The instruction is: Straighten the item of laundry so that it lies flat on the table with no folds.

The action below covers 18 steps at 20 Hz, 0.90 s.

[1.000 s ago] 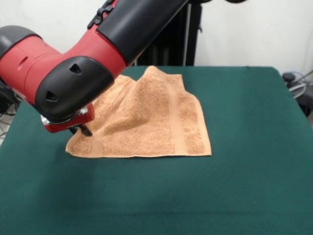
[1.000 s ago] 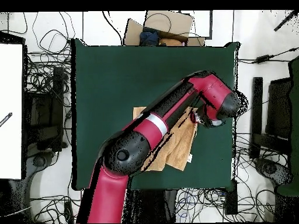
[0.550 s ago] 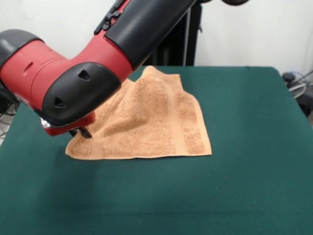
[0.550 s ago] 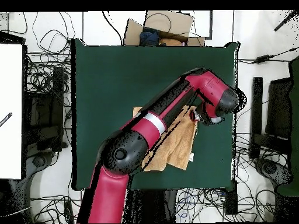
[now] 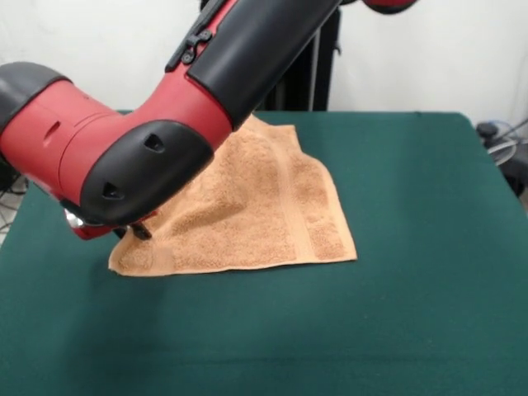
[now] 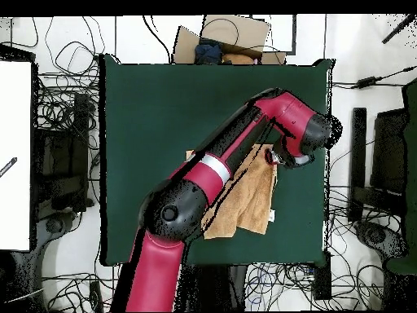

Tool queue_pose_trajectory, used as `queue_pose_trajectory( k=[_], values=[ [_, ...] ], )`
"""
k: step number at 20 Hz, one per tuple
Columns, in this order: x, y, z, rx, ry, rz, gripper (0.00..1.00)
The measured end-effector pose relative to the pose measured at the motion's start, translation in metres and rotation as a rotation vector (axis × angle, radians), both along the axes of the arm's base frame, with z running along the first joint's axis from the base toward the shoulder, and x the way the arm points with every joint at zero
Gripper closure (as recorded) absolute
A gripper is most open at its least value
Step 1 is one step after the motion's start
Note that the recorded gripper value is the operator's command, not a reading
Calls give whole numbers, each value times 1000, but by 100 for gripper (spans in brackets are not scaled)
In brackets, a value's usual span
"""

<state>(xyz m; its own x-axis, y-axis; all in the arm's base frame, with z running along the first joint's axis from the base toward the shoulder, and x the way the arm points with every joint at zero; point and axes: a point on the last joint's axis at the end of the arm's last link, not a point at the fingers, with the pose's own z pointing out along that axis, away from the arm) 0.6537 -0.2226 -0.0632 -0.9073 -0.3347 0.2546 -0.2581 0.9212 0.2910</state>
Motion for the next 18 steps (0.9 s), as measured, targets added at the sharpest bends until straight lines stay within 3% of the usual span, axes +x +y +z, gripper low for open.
queue_pose_trajectory(
  k=[9,18],
  values=[
    [12,-2,-2,12,36,25,100],
    [21,2,-2,-24,62,-14,100]
  ],
)
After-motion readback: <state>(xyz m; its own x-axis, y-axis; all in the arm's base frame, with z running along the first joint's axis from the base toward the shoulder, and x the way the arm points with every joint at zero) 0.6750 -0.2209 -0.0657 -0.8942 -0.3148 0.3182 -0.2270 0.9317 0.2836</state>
